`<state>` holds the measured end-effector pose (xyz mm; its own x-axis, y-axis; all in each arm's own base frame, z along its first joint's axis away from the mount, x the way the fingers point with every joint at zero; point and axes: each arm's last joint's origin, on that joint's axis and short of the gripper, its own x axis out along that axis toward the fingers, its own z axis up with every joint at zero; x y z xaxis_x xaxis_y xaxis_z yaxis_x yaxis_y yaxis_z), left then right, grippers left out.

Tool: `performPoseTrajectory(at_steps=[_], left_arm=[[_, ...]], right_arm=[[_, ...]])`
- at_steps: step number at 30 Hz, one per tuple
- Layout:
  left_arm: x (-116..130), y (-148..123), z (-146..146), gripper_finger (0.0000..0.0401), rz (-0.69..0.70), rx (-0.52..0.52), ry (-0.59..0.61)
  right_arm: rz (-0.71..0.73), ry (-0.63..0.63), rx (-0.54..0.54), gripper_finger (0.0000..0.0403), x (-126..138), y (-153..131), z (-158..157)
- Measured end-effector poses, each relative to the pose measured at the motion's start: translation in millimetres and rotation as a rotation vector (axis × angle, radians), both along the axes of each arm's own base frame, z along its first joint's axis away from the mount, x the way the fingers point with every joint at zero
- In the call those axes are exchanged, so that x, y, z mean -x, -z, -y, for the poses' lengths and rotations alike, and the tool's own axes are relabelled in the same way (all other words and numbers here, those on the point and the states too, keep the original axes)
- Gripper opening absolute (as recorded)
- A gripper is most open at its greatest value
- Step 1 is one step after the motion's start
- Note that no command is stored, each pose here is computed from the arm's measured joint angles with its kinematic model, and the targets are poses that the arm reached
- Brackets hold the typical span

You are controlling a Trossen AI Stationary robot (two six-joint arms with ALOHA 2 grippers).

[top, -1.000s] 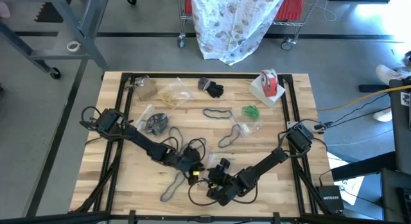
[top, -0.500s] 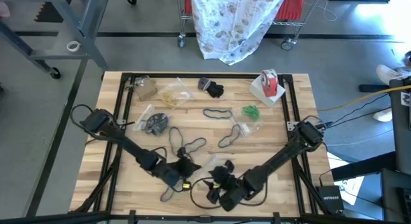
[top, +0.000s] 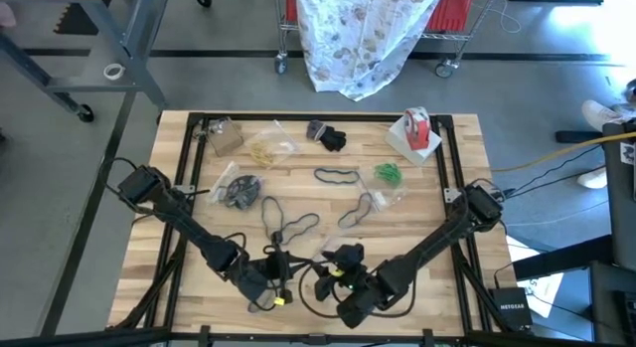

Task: Sort rubber bands
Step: Open the transparent zip bag

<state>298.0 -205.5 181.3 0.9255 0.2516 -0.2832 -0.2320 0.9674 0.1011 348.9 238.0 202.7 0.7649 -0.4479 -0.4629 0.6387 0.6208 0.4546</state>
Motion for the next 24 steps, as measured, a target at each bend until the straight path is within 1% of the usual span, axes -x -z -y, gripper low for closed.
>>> performPoseTrajectory(at_steps=[7,10,13,15,19,20,24], left_arm=[[0.3,1.1,-0.3,0.0,-0.007,-0.007,-0.002],[-0.4,1.7,-1.7,0.0,-0.014,-0.013,-0.004],[-0.5,2.4,-2.4,0.0,-0.02,-0.01,-0.009],[-0.6,2.7,-2.7,0.0,-0.022,-0.011,-0.007],[-0.6,2.4,-2.6,0.0,-0.022,-0.013,-0.006],[-0.6,2.5,-2.6,0.0,-0.023,-0.013,-0.006],[-0.5,2.5,-2.7,0.0,-0.022,-0.011,-0.008]], right_arm=[[-0.044,-0.009,0.014,0.0203,-1.6,5.6,3.2],[-0.068,-0.025,0.041,0.0188,-0.9,6.2,3.6],[-0.078,-0.038,0.051,0.0151,-0.9,6.2,3.3],[-0.081,-0.038,0.054,0.0115,-1.0,6.4,3.7],[-0.088,-0.035,0.083,0.0029,-3.1,6.1,7.1],[-0.095,-0.039,0.093,0.0015,-3.9,6.2,8.5],[-0.109,-0.04,0.114,0.0004,-6.0,8.0,10.9]])
